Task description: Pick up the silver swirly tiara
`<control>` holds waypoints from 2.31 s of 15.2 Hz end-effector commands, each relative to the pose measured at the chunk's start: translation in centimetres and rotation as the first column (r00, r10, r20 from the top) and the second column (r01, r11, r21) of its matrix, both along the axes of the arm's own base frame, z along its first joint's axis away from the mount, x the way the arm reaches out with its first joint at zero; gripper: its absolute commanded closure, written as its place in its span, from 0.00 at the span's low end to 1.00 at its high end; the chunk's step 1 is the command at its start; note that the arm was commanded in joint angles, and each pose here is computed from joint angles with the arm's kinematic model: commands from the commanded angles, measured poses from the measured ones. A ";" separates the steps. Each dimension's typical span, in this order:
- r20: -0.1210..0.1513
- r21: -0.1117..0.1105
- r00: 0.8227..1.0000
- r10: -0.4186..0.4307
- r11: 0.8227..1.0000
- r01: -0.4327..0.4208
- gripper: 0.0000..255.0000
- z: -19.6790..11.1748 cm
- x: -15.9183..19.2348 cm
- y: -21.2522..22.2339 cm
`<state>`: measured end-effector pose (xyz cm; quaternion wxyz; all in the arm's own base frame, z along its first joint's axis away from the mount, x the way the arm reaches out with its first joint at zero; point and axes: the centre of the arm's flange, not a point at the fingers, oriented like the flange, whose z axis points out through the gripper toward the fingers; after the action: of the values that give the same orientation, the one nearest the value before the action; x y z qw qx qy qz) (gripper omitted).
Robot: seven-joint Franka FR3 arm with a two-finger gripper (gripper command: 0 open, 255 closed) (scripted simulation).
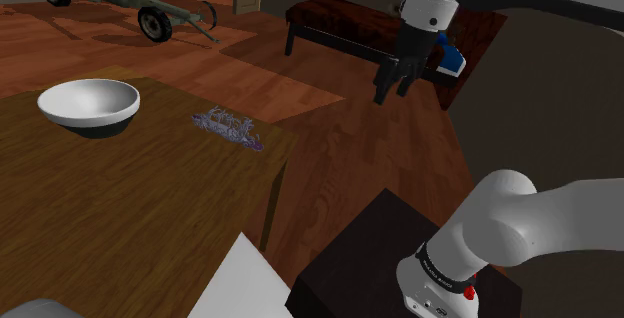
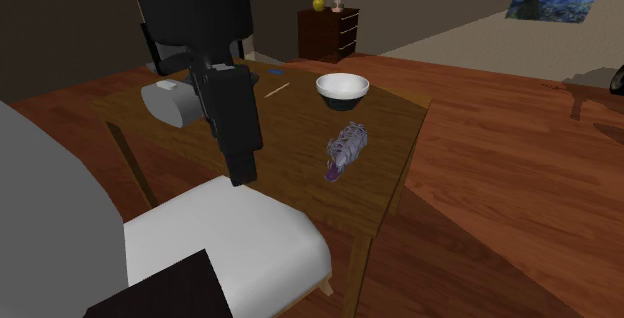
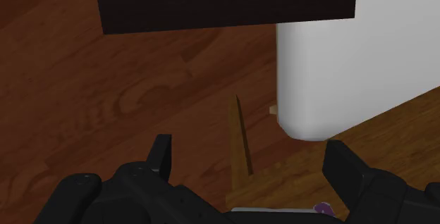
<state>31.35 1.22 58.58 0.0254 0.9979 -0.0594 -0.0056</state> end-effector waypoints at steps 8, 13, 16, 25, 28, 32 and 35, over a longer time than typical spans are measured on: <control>0.044 0.019 0.994 0.097 0.995 -0.098 0.00 -4.2 7.1 2.1; 0.076 0.030 0.983 0.166 0.985 -0.168 0.00 -6.9 12.2 4.1; 0.095 0.035 0.974 0.206 0.977 -0.210 0.00 -8.5 15.2 5.5; 0.155 0.046 0.934 0.323 0.942 -0.334 0.00 -12.8 24.0 10.4; 0.175 0.048 0.916 0.360 0.926 -0.374 0.00 -14.1 26.8 12.4; 0.202 0.049 0.890 0.409 0.903 -0.426 0.00 -15.7 30.5 15.1; 0.214 0.050 0.877 0.430 0.892 -0.449 0.00 -16.9 32.1 16.5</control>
<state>62.99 17.29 42.02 -0.0279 0.9816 0.1639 0.0944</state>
